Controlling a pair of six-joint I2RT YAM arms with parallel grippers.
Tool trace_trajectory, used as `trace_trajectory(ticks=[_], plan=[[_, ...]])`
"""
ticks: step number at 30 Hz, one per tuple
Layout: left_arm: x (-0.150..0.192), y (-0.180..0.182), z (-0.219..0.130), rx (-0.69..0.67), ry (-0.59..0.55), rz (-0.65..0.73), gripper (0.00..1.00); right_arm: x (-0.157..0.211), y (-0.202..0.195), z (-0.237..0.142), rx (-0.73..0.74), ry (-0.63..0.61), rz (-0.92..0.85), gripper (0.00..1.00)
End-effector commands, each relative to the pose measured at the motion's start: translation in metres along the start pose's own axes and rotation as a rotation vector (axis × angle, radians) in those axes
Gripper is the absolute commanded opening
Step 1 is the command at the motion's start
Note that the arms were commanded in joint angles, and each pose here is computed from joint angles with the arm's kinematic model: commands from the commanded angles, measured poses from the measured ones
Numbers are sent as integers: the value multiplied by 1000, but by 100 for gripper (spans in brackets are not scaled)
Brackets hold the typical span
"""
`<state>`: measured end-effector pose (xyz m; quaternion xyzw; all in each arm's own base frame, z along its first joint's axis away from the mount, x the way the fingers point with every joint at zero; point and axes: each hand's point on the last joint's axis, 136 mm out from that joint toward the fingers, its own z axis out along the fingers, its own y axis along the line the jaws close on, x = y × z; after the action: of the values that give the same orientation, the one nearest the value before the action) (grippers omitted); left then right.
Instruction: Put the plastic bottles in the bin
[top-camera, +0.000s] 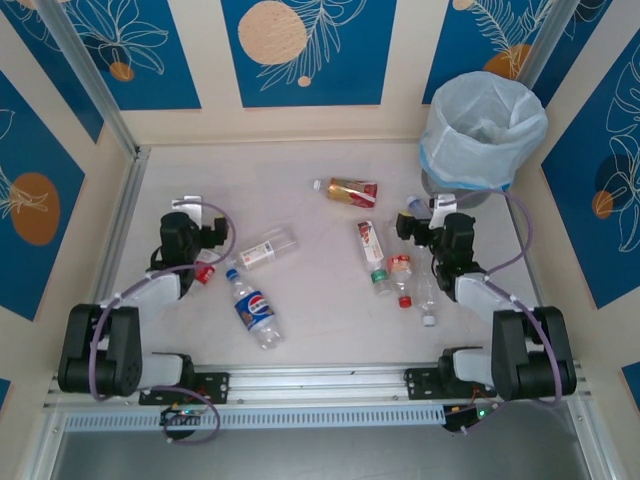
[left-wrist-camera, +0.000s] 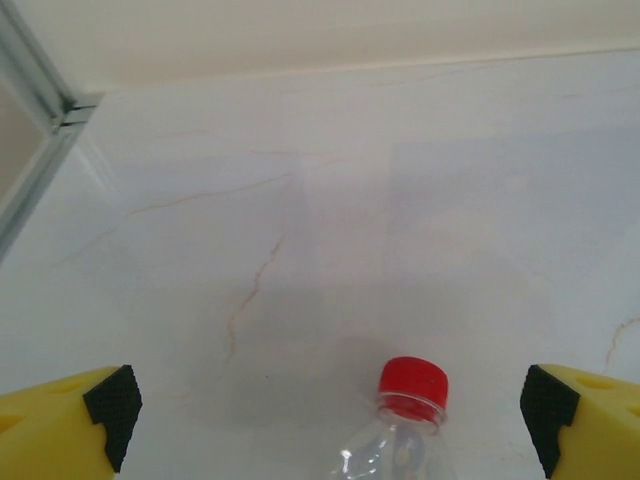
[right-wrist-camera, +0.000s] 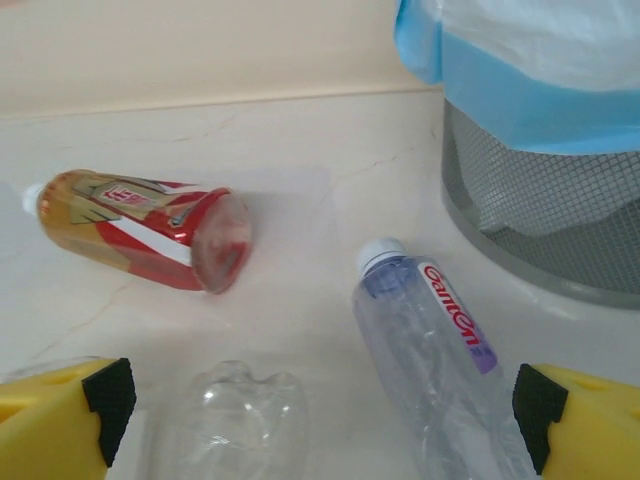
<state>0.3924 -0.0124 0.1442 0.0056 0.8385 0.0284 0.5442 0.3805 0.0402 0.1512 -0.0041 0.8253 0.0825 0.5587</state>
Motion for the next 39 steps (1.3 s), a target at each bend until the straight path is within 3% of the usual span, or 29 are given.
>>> trace_trajectory(ticks=[1, 6, 9, 14, 18, 22, 28, 36, 39], plan=[[-12, 16, -16, -123, 74, -104, 99, -16, 14, -11, -26, 82, 66, 99], [-15, 19, -35, -182, 174, -298, 99, -38, 35, -19, -60, 50, 121, 99], [1, 18, -46, -218, 320, -401, 99, -42, 34, -23, -27, 50, 238, 100], [23, -3, -80, -203, 545, -426, 99, -29, 24, -32, 57, 146, 387, 99], [34, -18, -115, -222, 603, -386, 99, -16, 27, -40, 47, 203, 425, 99], [53, -34, -139, -218, 645, -489, 99, -14, 39, -47, -10, 212, 439, 100], [67, -87, -148, -6, 761, -657, 99, -19, 48, -51, -47, 200, 417, 99], [106, -106, -149, -44, 955, -599, 99, -24, 82, -52, -139, 168, 272, 99], [111, -106, -143, -63, 975, -559, 99, -24, 90, -55, -157, 172, 233, 99]])
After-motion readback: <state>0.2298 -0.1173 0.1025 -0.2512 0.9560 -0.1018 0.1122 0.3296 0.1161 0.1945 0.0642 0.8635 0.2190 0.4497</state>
